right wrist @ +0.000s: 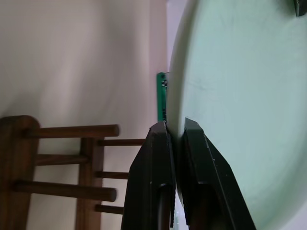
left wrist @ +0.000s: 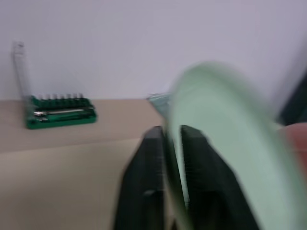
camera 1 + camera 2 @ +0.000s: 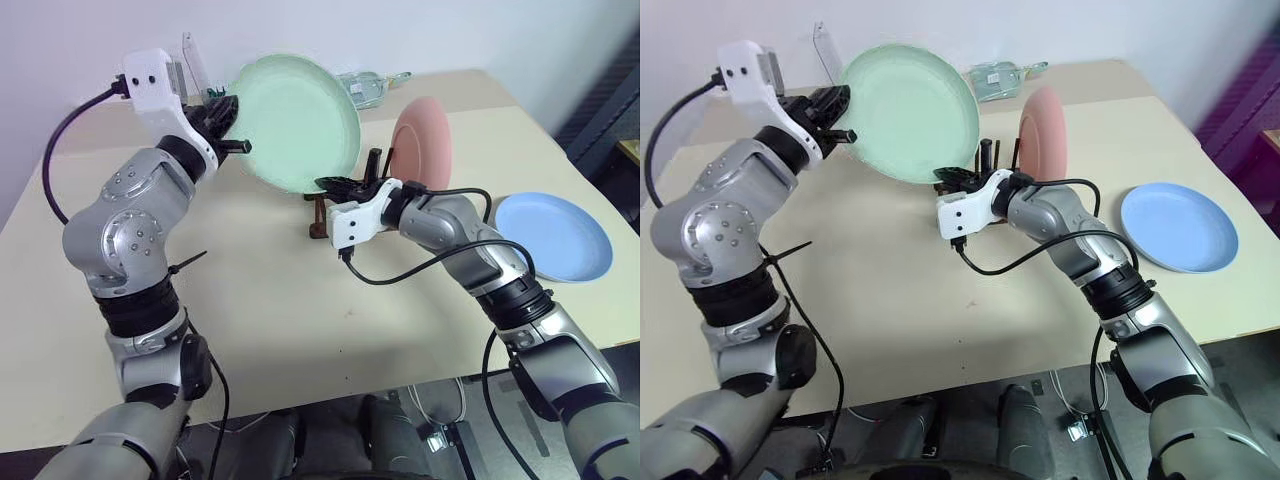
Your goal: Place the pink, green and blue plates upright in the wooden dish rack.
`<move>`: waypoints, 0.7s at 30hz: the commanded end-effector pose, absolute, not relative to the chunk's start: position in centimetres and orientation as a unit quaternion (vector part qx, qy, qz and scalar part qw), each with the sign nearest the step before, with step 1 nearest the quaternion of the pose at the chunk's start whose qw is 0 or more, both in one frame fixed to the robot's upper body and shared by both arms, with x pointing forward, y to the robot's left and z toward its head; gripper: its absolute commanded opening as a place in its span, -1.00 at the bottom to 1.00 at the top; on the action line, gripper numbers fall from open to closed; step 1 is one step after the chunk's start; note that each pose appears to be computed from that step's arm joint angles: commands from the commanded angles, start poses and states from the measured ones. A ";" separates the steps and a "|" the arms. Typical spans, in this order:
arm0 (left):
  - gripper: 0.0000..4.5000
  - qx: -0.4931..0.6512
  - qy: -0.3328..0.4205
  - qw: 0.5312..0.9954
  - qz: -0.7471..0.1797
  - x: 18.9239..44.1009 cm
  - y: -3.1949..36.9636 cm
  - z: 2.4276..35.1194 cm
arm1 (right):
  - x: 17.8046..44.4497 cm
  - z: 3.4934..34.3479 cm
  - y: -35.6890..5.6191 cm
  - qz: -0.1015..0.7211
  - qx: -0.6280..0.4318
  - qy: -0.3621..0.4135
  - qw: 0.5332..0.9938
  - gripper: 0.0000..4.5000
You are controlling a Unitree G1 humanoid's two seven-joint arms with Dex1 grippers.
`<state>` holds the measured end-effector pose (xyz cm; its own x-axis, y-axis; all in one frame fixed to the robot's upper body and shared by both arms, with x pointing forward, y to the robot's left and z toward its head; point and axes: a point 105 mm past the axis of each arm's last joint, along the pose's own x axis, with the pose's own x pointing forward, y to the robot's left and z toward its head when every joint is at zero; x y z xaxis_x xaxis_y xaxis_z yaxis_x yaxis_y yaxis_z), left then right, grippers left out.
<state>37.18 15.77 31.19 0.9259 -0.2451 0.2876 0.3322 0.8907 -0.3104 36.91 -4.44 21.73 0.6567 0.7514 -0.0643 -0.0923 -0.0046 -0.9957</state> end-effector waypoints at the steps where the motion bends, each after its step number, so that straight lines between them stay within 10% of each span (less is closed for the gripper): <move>1: 0.11 -0.243 -0.240 0.939 -0.039 36.2 21.9 35.9 | 36.1 25.8 -5.2 0.288 -0.576 -0.312 0.699 -1.00; 6: 0.11 -0.069 -0.240 0.968 0.041 36.4 25.7 34.2 | 34.0 29.7 -7.1 0.303 -0.392 -0.333 0.802 -1.00; 9: 0.11 0.072 -0.164 0.980 -0.082 36.8 22.3 28.2 | 32.0 31.4 -8.5 0.363 -0.145 -0.292 0.873 -1.00; 21: 0.11 0.091 0.039 0.872 -0.480 28.1 12.0 16.0 | 31.2 30.3 -8.3 0.416 0.076 -0.126 0.898 -1.00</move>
<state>28.99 12.66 15.25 0.5787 -0.7989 -0.1641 0.8154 0.5696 0.1027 31.57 -8.07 28.80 0.6404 0.7250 0.2535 -0.7573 0.6511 0.0512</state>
